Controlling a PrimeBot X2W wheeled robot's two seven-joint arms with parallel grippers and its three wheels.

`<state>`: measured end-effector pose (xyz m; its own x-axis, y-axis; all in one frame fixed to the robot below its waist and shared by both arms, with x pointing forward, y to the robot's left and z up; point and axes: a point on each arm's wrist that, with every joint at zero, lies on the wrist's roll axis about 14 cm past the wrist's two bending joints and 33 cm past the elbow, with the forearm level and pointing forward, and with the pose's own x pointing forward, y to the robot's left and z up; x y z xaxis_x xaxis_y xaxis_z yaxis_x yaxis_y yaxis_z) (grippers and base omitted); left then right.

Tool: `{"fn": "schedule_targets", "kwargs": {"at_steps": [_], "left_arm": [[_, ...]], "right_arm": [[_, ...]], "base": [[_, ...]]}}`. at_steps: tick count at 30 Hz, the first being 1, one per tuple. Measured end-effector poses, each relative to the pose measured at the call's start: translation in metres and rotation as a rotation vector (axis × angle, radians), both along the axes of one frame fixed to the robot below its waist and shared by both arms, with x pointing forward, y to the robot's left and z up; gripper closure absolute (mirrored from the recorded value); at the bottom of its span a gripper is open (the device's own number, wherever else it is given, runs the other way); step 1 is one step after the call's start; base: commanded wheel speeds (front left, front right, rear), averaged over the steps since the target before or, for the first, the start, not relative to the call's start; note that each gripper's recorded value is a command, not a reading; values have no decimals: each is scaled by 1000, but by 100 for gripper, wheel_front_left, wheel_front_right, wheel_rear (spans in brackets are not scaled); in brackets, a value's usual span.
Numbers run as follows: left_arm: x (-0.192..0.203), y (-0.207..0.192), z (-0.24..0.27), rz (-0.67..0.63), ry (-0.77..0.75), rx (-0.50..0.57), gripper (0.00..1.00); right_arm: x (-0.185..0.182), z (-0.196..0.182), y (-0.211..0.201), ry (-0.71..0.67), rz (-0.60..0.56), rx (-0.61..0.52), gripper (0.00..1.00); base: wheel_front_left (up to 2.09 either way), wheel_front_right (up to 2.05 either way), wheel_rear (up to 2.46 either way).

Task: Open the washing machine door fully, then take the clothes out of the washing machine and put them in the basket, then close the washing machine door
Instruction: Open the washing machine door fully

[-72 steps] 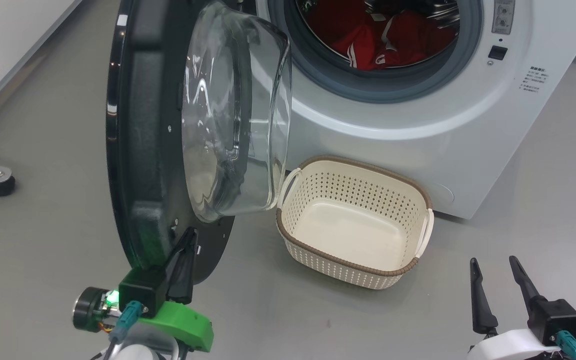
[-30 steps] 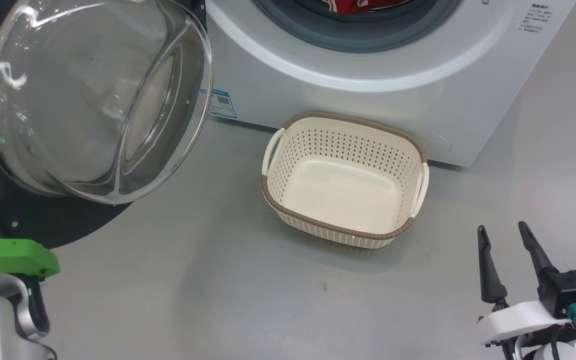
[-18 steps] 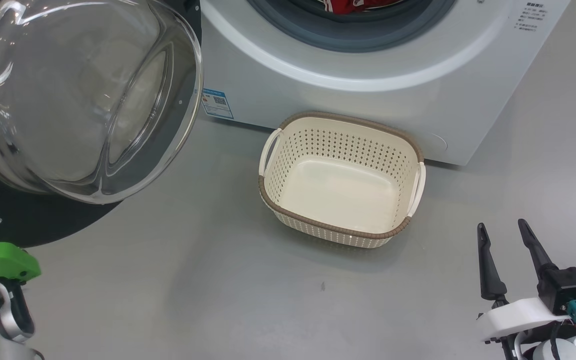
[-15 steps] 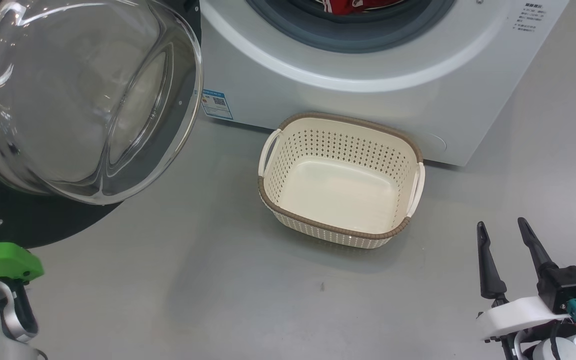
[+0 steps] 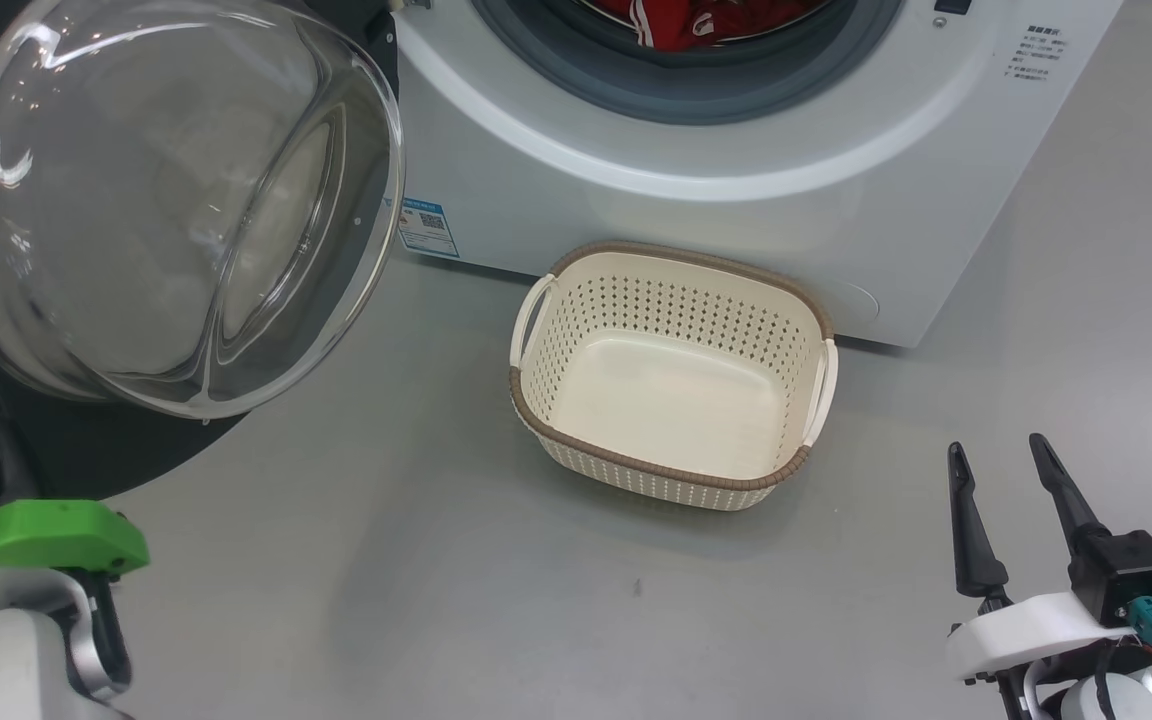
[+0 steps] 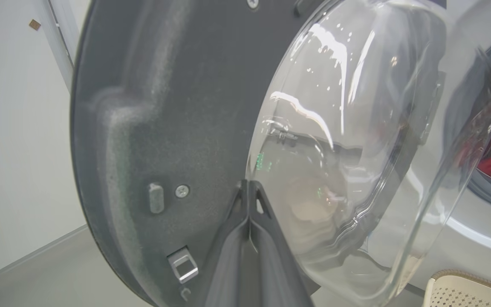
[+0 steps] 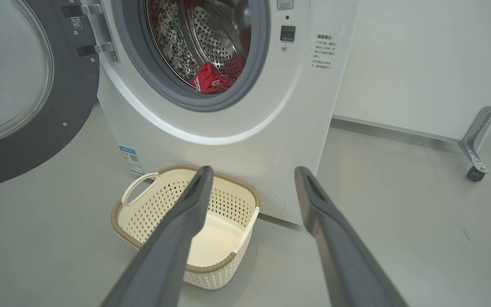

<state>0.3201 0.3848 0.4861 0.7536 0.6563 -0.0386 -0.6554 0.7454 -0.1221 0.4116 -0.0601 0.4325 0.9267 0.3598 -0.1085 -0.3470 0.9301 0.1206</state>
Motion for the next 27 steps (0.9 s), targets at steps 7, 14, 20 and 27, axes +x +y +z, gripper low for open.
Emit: {"fn": "schedule_targets", "kwargs": {"at_steps": [7,14,20,27], "left_arm": [[-3,-31,-7,-93,6,-5,100],[-2,-60,-7,-192,-1,-3,100],[2,-92,-11,-303,-3,-17,100],[14,-126,-8,-423,-28,-28,100]], "right_arm": [[0,6,0,-14,-7,5,0],[-1,10,1,-23,-10,11,0],[-5,13,2,-30,-9,15,0],[-11,19,-6,-40,-29,17,0]], "base": [[0,0,0],[0,0,0],[0,0,0],[0,0,0]]}}
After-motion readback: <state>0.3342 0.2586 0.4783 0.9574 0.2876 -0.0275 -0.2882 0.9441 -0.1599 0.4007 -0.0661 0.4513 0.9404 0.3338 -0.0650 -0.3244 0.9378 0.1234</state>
